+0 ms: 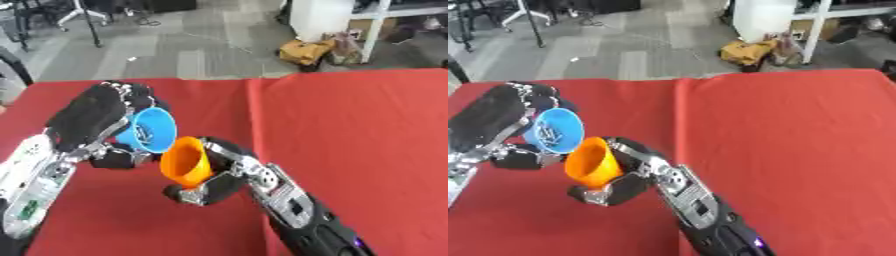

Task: Pour the contents of one cup into another cup.

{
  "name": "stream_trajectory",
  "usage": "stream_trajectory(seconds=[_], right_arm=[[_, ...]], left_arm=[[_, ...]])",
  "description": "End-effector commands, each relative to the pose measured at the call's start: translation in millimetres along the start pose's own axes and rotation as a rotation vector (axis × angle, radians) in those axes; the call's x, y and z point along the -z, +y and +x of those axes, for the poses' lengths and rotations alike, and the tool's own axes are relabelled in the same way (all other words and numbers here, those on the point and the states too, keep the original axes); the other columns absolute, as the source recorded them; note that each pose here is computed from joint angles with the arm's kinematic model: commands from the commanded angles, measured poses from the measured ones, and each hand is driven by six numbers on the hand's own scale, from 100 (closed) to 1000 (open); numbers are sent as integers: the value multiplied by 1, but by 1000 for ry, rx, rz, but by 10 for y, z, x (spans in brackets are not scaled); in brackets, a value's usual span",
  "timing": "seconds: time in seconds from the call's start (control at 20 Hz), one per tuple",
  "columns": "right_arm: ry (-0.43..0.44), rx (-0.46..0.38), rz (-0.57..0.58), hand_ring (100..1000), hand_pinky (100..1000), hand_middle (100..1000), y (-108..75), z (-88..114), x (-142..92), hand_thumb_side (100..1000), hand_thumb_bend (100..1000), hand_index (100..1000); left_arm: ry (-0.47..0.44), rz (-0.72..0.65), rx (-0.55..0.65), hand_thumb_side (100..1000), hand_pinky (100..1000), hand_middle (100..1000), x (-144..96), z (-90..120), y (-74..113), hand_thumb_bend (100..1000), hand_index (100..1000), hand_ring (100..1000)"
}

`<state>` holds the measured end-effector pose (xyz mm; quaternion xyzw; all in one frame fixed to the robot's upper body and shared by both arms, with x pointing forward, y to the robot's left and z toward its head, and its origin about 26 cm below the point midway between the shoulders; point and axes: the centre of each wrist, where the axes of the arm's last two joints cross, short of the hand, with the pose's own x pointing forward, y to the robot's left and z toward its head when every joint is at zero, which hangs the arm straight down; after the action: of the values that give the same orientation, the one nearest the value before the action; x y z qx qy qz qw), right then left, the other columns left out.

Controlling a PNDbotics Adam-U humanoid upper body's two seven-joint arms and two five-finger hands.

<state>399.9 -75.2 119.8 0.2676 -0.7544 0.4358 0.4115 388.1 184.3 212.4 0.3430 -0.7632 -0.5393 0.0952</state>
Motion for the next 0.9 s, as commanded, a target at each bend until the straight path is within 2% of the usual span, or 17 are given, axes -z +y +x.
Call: stream_trajectory(seconds=[0.05, 0.5, 0.9], right_arm=[[-42, -19, 1, 431, 722, 416, -29, 125, 88, 100, 320, 726], [-36, -20, -3, 431, 720, 417, -32, 113, 76, 100, 322, 725], [-34, -20, -1, 431, 719, 419, -32, 109, 75, 100, 323, 725]], left_arm=[[-2, 17, 50, 100, 452, 398, -5, -62, 138, 598, 697, 404], [-8, 0, 111, 100, 445, 401, 0, -22, 216, 611, 690, 411], [-22, -3, 184, 100, 435, 401, 24, 47, 365, 619, 692, 412]])
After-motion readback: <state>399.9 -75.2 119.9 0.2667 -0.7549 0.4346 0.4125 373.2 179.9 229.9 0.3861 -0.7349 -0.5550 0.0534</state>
